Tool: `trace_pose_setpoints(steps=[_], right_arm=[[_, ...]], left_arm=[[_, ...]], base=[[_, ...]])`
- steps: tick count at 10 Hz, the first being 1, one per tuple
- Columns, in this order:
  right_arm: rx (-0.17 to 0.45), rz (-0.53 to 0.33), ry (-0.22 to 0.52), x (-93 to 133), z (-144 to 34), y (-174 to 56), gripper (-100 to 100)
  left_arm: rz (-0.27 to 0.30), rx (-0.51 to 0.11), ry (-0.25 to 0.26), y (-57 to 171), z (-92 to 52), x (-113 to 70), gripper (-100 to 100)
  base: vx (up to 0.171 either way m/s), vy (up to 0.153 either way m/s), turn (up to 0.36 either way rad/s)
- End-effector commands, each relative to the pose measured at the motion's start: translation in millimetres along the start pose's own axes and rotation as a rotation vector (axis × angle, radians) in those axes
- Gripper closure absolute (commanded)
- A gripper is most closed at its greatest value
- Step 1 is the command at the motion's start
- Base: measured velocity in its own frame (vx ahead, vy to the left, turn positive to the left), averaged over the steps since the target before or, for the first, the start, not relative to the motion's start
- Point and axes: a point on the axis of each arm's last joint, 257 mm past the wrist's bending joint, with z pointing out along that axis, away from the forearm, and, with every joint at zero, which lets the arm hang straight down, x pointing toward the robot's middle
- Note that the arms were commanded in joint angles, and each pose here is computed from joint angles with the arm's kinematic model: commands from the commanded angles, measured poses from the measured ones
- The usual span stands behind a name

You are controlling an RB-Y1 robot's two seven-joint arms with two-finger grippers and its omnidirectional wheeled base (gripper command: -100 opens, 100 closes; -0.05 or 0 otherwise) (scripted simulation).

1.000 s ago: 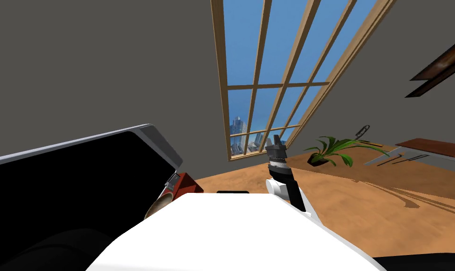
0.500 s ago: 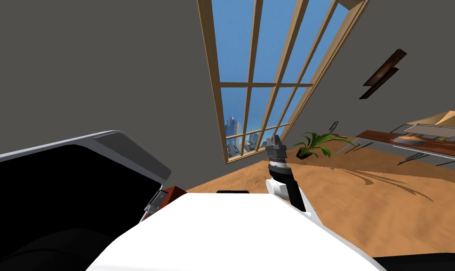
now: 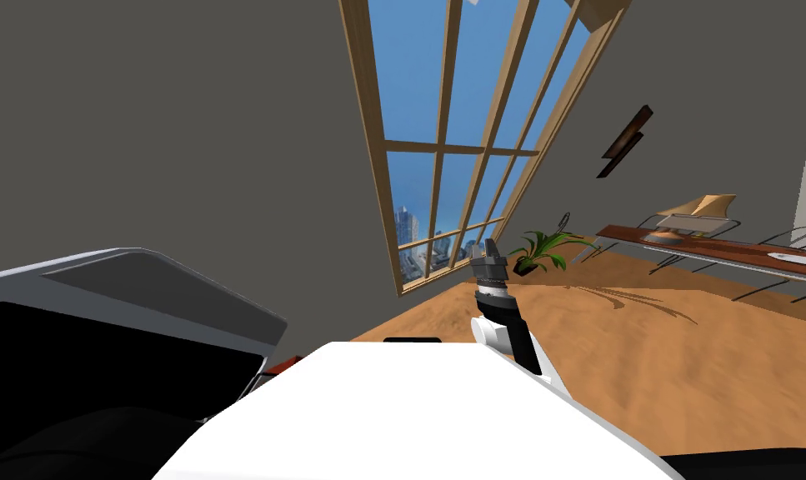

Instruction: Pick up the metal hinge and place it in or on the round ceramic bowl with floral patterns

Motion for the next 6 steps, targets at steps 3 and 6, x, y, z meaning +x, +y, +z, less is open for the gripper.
trace_pose_setpoints(steps=[3,6], right_arm=[[0.000,0.000,0.000,0.0,0.0,0.0,0],[0.000,0.000,0.000,0.0,0.0,0.0,0]], left_arm=[[-0.007,0.001,-0.002,-2.9,12.1,9.2,-100],[-0.011,0.002,-0.003,-5.9,20.0,16.1,-100]], base=[[0.012,0.019,-0.025],[0.009,0.032,-0.026]])
